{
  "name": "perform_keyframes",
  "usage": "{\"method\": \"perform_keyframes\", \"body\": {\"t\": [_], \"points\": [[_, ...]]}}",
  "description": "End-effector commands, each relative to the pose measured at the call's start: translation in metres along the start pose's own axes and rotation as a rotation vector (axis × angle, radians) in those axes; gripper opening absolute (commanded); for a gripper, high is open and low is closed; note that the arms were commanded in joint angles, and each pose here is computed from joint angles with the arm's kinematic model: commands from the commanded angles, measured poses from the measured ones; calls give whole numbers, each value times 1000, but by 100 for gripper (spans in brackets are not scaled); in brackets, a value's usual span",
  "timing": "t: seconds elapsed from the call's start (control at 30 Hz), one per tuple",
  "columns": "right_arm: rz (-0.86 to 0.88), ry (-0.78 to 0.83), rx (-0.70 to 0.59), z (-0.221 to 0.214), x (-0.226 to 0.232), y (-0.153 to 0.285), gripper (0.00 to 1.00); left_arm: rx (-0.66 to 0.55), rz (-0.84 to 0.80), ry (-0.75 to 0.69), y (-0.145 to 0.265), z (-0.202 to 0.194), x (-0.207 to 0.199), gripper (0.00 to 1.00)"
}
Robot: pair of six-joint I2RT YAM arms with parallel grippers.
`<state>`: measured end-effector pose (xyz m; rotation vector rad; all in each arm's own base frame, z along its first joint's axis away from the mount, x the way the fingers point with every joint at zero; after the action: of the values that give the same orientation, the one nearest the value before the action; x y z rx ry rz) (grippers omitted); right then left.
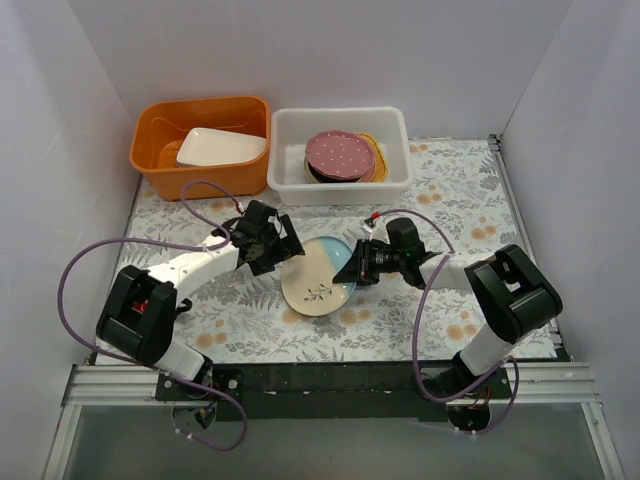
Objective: Place the plates into the plastic bin on the countertop
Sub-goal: Pick up the plate at the center of the board.
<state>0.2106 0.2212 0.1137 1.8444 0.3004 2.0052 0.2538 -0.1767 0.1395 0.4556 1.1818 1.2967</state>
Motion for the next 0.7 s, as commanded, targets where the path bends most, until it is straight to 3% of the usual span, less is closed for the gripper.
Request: {"method": "perform_keyframes", "body": {"t": [0.0, 0.37, 0.67], "points": [[78, 131, -22, 7, 30, 11, 1, -76, -58, 6, 35, 19, -14, 98], [44, 176, -47, 8, 43, 24, 1, -165, -65, 72, 72, 43, 5, 98], [29, 268, -113, 32, 87, 43, 1, -211, -50, 102, 93, 49, 15, 98]]}}
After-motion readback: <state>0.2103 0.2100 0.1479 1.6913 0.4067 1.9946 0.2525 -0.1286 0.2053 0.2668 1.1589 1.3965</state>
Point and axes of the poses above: each gripper's point midway between its finger pads, its own y axis back along the fingers, its own x axis along the line the jaws close on, z = x × y, the point moved 9 cm from there along y, back along the fingers, and after that the axes turned 5 degrees about -y, right-handed, at the moved point
